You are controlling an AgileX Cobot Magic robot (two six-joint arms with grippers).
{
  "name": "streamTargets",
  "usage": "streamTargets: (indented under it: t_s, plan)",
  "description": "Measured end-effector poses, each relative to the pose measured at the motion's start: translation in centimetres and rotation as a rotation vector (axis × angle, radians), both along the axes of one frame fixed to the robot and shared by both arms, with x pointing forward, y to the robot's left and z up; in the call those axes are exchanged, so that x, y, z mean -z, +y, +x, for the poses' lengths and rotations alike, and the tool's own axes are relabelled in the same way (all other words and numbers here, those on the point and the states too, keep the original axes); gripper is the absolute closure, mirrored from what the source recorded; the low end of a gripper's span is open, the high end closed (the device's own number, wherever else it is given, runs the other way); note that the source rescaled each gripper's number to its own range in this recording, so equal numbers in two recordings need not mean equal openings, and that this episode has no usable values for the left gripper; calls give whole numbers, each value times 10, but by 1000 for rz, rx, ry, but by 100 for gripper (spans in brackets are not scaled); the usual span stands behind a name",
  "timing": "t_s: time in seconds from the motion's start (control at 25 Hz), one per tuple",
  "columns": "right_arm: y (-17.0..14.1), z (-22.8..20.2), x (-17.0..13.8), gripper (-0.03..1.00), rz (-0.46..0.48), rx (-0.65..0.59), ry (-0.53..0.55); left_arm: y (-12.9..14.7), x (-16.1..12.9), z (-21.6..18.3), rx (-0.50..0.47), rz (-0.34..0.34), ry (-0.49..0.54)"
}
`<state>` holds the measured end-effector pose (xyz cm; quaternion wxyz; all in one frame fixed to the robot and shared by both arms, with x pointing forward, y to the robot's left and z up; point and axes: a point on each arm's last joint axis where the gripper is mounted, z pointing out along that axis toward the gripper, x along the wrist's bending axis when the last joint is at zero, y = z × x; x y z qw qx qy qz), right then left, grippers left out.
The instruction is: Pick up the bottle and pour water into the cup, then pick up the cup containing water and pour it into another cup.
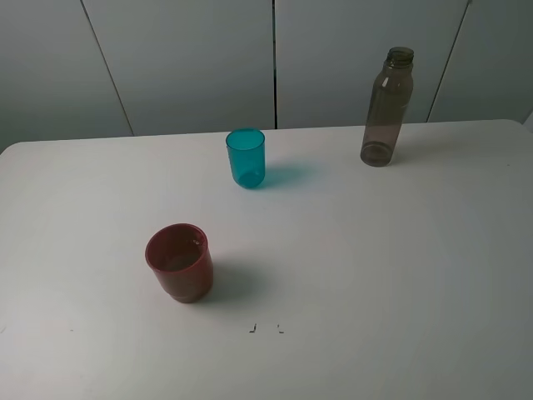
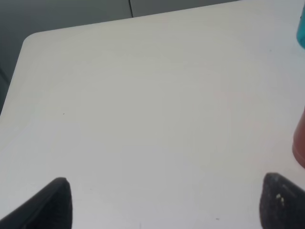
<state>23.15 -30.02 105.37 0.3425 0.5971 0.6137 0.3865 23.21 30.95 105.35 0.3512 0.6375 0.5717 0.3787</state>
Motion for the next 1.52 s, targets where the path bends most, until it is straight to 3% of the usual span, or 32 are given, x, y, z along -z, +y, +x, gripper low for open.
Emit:
streamTargets:
  t_s: [1.52]
  plan:
    - [0,0,0,0,3,2,0,0,0,0,-3,-6,0]
